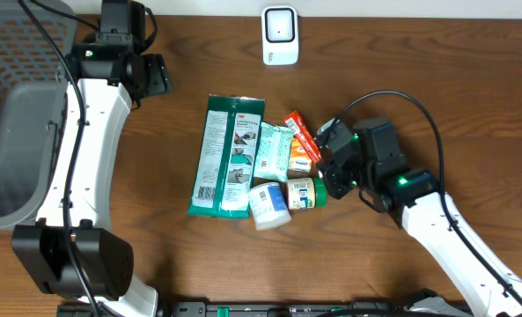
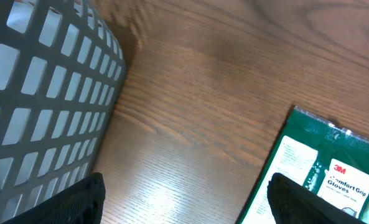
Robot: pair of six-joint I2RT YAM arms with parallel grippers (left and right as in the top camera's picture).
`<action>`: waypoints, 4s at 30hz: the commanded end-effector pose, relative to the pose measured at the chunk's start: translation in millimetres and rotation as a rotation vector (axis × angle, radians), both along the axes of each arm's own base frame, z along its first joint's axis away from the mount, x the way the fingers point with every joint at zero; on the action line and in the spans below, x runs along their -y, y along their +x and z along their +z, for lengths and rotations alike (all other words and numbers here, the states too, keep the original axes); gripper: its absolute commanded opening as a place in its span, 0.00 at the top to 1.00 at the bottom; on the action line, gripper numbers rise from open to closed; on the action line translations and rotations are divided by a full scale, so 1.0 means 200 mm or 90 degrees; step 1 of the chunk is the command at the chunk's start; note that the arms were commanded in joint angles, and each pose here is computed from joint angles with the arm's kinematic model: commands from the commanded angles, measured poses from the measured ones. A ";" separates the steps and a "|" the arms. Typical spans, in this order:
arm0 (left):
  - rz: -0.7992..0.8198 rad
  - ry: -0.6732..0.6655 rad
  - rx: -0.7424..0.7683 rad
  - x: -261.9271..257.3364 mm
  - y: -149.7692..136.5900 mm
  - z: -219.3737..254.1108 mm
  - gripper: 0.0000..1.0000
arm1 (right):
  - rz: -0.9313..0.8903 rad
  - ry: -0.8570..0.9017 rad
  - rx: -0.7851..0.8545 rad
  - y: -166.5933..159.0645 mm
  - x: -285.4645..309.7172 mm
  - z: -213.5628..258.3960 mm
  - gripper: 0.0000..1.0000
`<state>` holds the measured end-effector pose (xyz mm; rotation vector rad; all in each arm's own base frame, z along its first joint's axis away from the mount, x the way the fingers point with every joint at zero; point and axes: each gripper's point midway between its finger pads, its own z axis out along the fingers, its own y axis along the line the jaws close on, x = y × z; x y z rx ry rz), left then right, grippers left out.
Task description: Scan the item barcode
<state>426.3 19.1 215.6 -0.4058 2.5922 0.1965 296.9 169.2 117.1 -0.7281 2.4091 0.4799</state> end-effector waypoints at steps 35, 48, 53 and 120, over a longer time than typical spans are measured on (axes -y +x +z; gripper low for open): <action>0.000 0.001 0.101 0.00 0.17 0.10 0.17 | 0.235 0.162 0.015 -0.18 -0.18 0.17 0.99; -0.047 -0.077 0.051 0.12 0.10 0.03 0.17 | 0.229 0.187 0.023 -0.25 -0.17 0.28 0.99; -0.137 -0.233 0.018 0.37 0.05 0.01 0.34 | 0.149 0.240 -0.014 -0.19 -0.14 0.33 0.99; -0.768 -0.579 0.144 1.57 -0.30 0.44 0.44 | -0.156 0.600 -0.054 0.20 -0.23 0.85 0.99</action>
